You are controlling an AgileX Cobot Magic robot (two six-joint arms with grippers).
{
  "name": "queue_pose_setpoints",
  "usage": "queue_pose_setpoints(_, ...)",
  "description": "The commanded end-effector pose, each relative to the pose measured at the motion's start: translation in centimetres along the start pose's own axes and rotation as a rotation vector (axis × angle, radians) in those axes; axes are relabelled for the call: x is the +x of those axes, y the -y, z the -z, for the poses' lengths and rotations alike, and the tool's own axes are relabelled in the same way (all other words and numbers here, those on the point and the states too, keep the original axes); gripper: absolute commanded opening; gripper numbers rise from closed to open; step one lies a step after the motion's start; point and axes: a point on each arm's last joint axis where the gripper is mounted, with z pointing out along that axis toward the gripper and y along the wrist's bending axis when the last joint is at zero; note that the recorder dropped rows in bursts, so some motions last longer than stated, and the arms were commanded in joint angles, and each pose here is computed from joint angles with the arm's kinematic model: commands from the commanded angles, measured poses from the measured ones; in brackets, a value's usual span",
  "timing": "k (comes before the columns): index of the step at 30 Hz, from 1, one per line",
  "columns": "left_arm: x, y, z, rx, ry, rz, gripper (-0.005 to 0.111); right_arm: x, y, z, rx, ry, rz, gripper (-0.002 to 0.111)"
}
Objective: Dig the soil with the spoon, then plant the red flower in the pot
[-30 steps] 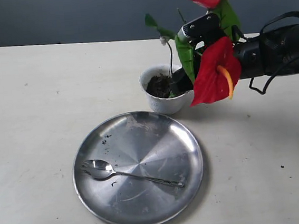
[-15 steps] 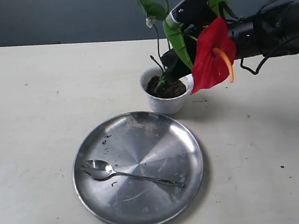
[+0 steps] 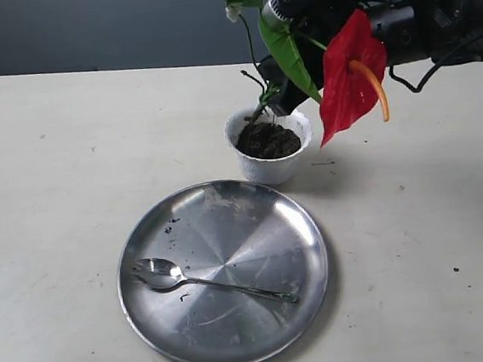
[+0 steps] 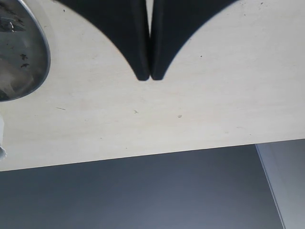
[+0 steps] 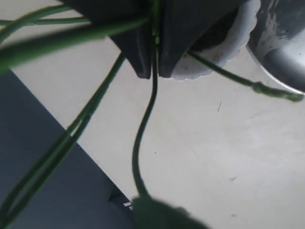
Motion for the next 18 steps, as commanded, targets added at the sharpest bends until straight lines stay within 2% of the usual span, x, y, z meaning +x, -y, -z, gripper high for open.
queue_pose_setpoints(1, -0.2, 0.0, 0.0, 0.006, 0.017, 0.005, 0.001, -0.8, 0.5, 0.4, 0.028, 0.018, 0.043, 0.000)
queue_pose_setpoints(7, -0.2, 0.0, 0.0, 0.006, 0.017, 0.005, 0.001, -0.3, 1.3, 0.1, 0.125, -0.028, 0.061, 0.000)
queue_pose_setpoints(8, -0.2, 0.0, 0.0, 0.006, 0.017, 0.005, 0.001, -0.2, 2.0, 0.1, 0.273, -0.077, 0.042, 0.000)
queue_pose_setpoints(9, -0.2, 0.0, 0.0, 0.006, 0.017, 0.005, 0.001, -0.2, 2.3, 0.2, 0.364, -0.101, 0.003, 0.000)
queue_pose_setpoints(12, -0.2, 0.0, 0.0, 0.006, 0.017, 0.005, 0.001, -0.6, 2.7, 0.5, 0.543, -0.144, -0.083, 0.000)
queue_pose_setpoints(14, -0.2, 0.0, 0.0, 0.006, 0.017, 0.005, 0.001, -0.9, 2.5, 0.5, 0.561, -0.140, -0.117, 0.000)
queue_pose_setpoints(17, -0.2, 0.0, 0.0, 0.006, 0.017, 0.005, 0.001, -1.5, 1.4, -0.1, 0.487, -0.114, -0.089, 0.000)
queue_pose_setpoints(18, -0.2, 0.0, 0.0, 0.006, 0.017, 0.005, 0.001, -2.0, 0.3, -0.5, 0.436, -0.107, -0.030, 0.000)
